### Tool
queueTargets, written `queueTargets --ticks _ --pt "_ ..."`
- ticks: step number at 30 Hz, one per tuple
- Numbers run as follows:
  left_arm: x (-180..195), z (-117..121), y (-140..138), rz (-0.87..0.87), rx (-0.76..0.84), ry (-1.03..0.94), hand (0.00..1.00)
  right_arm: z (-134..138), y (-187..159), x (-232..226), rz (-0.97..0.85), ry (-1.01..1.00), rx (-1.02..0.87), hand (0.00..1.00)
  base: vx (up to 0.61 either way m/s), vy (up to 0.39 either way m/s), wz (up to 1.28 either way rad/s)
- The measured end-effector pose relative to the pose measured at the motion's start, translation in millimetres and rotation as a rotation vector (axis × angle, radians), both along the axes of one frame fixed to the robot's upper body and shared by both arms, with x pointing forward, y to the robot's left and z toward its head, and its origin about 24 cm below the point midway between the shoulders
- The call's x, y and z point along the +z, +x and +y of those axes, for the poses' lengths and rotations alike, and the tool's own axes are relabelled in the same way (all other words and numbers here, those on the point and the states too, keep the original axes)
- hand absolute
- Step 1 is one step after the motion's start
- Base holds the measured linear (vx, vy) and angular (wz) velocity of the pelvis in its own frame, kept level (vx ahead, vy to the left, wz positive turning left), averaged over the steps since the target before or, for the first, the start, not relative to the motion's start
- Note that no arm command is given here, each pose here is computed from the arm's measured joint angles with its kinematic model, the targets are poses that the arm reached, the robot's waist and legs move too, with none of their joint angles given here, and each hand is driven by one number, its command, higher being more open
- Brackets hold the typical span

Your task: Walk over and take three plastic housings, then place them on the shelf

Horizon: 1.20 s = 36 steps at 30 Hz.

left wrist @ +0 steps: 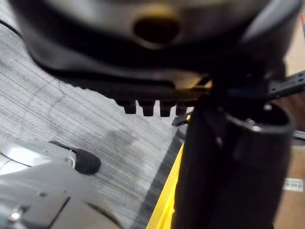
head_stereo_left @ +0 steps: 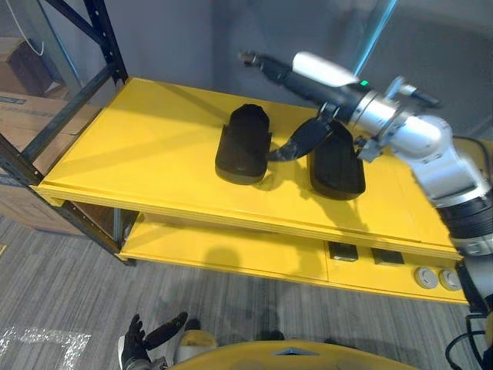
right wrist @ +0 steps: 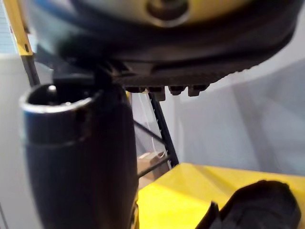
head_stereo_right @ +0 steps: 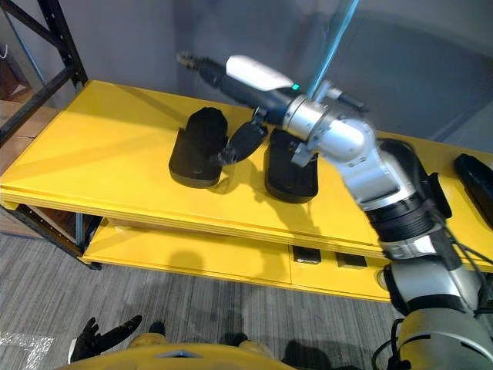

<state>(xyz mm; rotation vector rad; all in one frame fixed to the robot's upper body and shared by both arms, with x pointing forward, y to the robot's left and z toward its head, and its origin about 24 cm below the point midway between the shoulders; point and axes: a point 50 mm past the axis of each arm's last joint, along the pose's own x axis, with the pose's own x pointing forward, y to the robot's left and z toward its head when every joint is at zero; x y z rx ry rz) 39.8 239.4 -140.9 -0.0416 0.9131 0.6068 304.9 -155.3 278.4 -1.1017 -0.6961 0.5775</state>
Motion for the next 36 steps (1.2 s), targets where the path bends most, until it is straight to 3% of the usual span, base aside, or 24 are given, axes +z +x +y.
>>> queueTargets --ticks 3,7,12,16,21,24,27,31,36 --pt "-1 2 -2 0.011 -0.013 -0.007 1.00 -25 -9 5 -0.041 0.143 -0.077 1.00 0.01 0.012 -0.28" --pt "-4 3 -11 0.048 -0.009 -0.026 1.00 -78 -34 -18 -0.010 0.357 -0.241 1.00 0.02 0.031 -0.46" --pt "-14 -2 -33 0.168 -0.020 -0.109 1.00 -150 -79 -101 0.161 0.763 -0.607 1.00 0.03 0.026 -0.73" --pt "-19 -8 -43 0.228 -0.064 -0.149 1.00 -172 -123 -157 0.267 1.007 -0.788 1.00 0.05 0.008 -0.75" --pt "-19 -10 -19 0.160 -0.103 -0.162 1.00 -175 -175 -205 0.330 1.204 -0.970 1.00 0.01 -0.016 -0.45" --pt "-18 -17 -3 0.107 -0.151 -0.175 1.00 -163 -211 -232 0.355 1.278 -1.089 1.00 -0.02 -0.003 -0.29" --pt "-18 -24 3 0.089 -0.185 -0.186 1.00 -150 -223 -241 0.345 1.320 -1.086 1.00 -0.02 -0.005 -0.22" --pt "-18 -32 5 0.092 -0.207 -0.206 1.00 -137 -213 -243 0.350 1.348 -1.032 1.00 -0.01 -0.012 0.00" --pt "-16 -25 15 0.083 -0.172 -0.178 1.00 -113 -160 -249 0.413 1.394 -0.900 1.00 -0.03 -0.019 -0.31"
